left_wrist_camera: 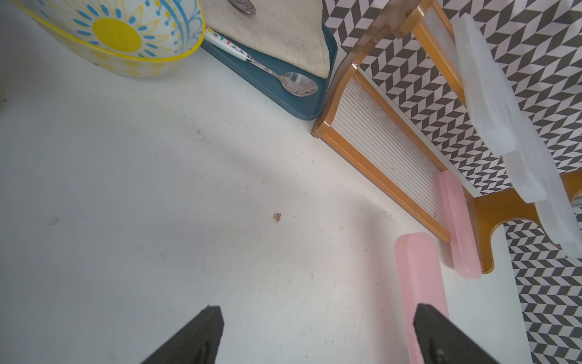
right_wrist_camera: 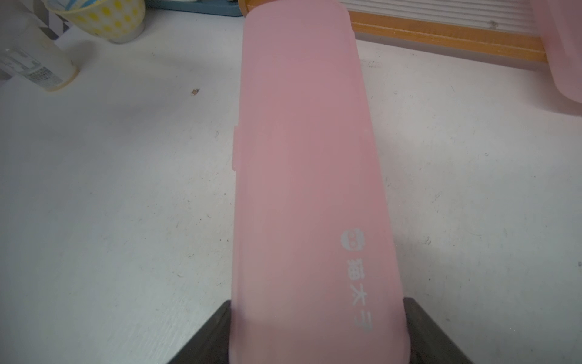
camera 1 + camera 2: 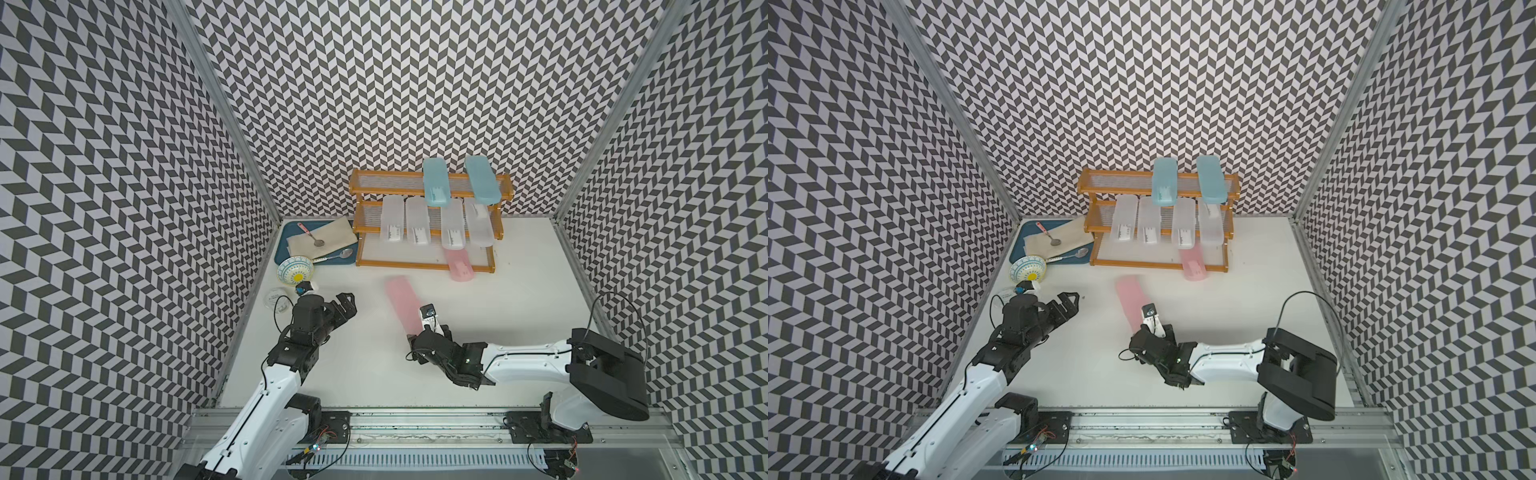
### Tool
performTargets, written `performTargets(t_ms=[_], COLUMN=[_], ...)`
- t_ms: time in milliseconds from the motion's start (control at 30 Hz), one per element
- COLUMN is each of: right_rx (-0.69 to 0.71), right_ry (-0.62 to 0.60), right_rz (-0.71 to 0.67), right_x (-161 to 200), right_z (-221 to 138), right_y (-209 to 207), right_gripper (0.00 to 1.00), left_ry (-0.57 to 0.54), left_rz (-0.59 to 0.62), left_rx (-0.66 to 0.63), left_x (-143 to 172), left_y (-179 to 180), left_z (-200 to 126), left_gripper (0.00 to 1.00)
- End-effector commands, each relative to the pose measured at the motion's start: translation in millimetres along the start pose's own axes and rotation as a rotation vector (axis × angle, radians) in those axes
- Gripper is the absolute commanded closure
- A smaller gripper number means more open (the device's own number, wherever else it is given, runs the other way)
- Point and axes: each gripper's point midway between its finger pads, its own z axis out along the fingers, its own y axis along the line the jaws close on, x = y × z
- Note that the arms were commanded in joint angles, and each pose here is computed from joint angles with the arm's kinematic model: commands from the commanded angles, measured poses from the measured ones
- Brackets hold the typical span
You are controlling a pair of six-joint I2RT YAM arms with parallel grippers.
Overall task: Place the pencil cases on the shelf according to color
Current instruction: Pick up the pencil case from the center of the board, then place the pencil case on the shelf.
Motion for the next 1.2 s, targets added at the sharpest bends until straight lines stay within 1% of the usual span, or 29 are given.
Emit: performTargets(t_ms=[0, 133, 267, 367, 567, 767, 933, 1167], right_rx=[-0.019, -0.035, -0.02, -0.011, 0.044, 0.096, 0.102, 0.117], right_ry=[-0.069, -0.07, -0.07, -0.065, -0.066, -0.049, -0.061, -0.107], right_rz=[0.115, 0.168, 0.193, 0.214, 0.242, 0.313, 0.359, 0.376], right_x=[-33, -56, -77, -89, -105, -108, -113, -129], right_z=[1, 21, 48, 71, 111, 143, 159, 176], right_y=[0, -1, 0, 0, -1, -10, -10, -8], right_gripper=[0.45, 0.45, 0.45, 0.46, 0.46, 0.47, 0.47, 0.47], left_ry=[0.004, 0.018, -0.021, -0.029, -0.029, -0.026, -0.02, 0.002], left_rz=[0.008, 0.037, 0.057, 0.065, 0.075, 0.065, 0.07, 0.093], left_rx=[0.095, 0.091, 0.072, 0.063, 0.04, 0.05, 0.038, 0.027], left_x=[-5, -19, -35, -39, -38, -34, -30, -24], left_y=[-21, -35, -39, -40, -34, -33, -28, -24], left_z=[7, 17, 22, 26, 32, 35, 38, 40], left_gripper=[0.0, 0.0, 0.0, 0.0, 0.0, 0.0, 0.0, 0.0])
